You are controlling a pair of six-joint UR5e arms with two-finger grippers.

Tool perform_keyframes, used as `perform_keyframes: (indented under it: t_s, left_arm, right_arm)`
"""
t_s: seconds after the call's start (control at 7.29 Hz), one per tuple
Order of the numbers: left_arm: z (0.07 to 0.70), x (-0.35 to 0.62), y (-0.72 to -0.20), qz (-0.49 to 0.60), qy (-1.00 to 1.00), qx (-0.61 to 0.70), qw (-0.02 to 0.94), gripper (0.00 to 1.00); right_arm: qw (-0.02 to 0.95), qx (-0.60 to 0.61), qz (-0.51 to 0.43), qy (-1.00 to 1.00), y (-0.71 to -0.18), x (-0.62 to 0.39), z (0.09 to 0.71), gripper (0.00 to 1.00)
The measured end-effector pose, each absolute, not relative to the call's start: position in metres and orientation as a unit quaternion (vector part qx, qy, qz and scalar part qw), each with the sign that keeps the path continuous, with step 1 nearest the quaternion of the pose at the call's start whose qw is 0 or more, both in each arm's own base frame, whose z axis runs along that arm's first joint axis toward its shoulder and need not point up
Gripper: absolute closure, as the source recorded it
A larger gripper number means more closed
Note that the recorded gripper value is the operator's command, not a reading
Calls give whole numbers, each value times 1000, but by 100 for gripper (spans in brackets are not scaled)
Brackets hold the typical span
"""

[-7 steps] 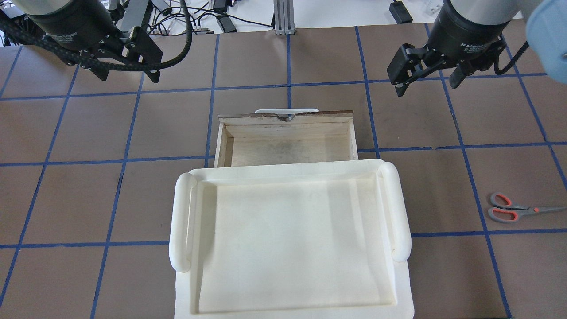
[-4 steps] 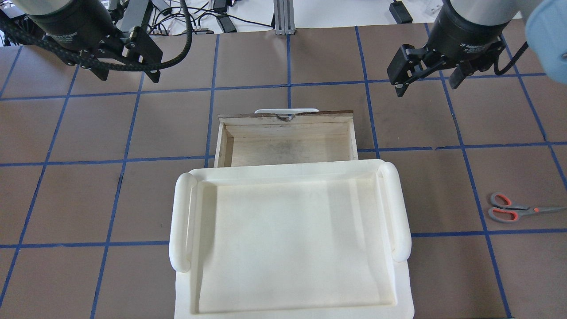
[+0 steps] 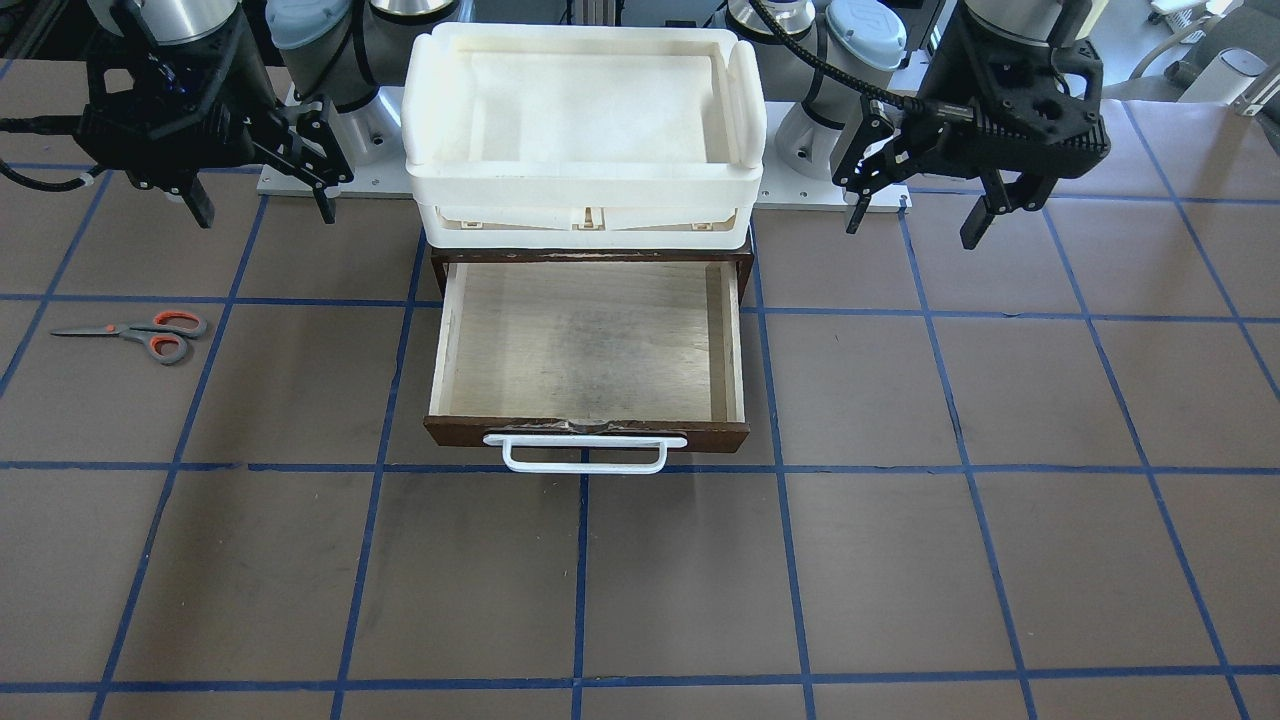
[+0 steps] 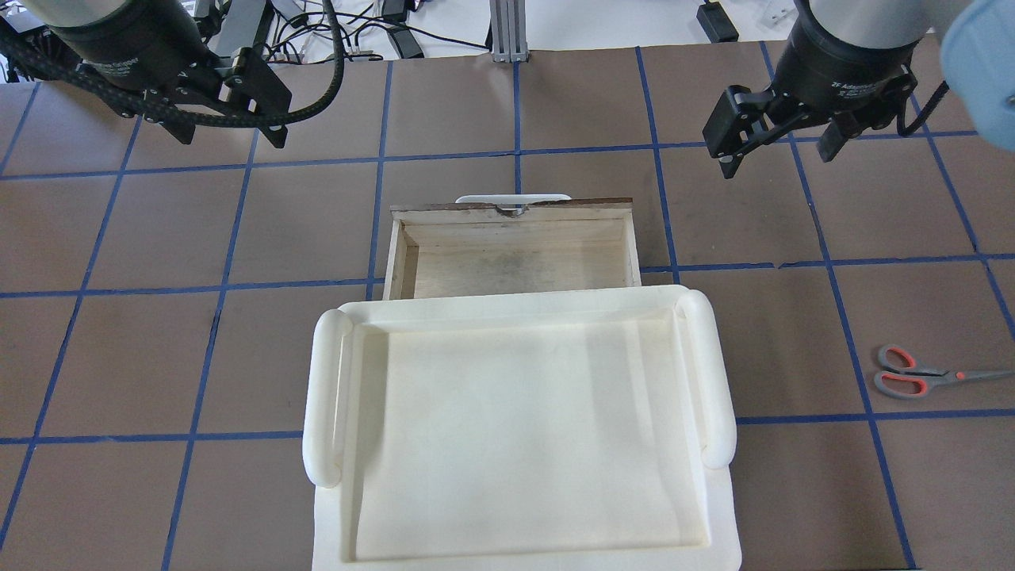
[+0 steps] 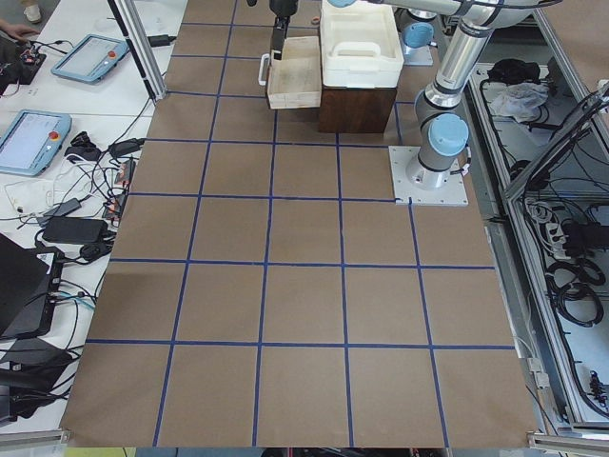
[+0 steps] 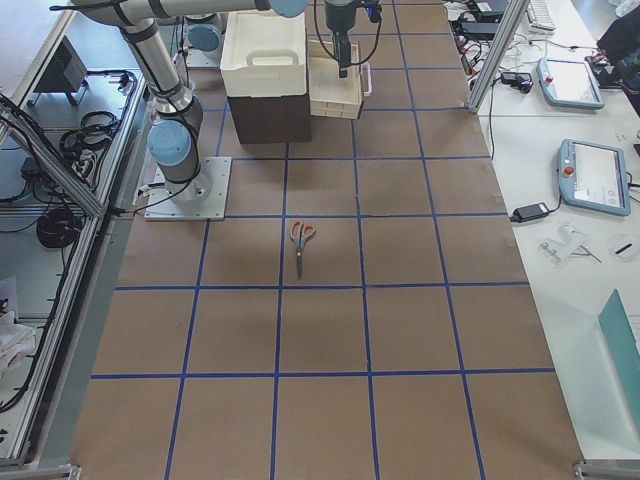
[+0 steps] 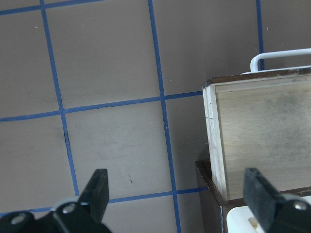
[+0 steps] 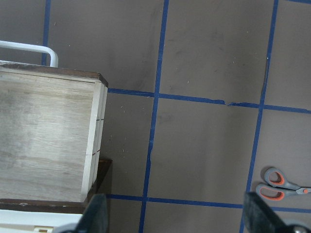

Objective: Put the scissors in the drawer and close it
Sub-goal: 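Move the right gripper outward toward the grey-and-orange scissors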

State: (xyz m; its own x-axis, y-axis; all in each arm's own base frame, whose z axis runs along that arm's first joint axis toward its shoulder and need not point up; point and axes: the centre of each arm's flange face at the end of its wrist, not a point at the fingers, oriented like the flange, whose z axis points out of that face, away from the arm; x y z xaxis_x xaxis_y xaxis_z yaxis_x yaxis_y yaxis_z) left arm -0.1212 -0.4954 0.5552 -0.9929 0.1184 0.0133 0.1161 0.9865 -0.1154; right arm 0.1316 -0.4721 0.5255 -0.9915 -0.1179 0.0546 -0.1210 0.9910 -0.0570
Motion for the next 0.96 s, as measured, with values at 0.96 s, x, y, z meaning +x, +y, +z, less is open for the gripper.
perform_keyframes:
  t_s: [0.96]
  left_arm:
    - [555,-120,-495,57,-996,-62,9,0]
  right_arm:
    - [30,166,17,-985,-482,82,521,0]
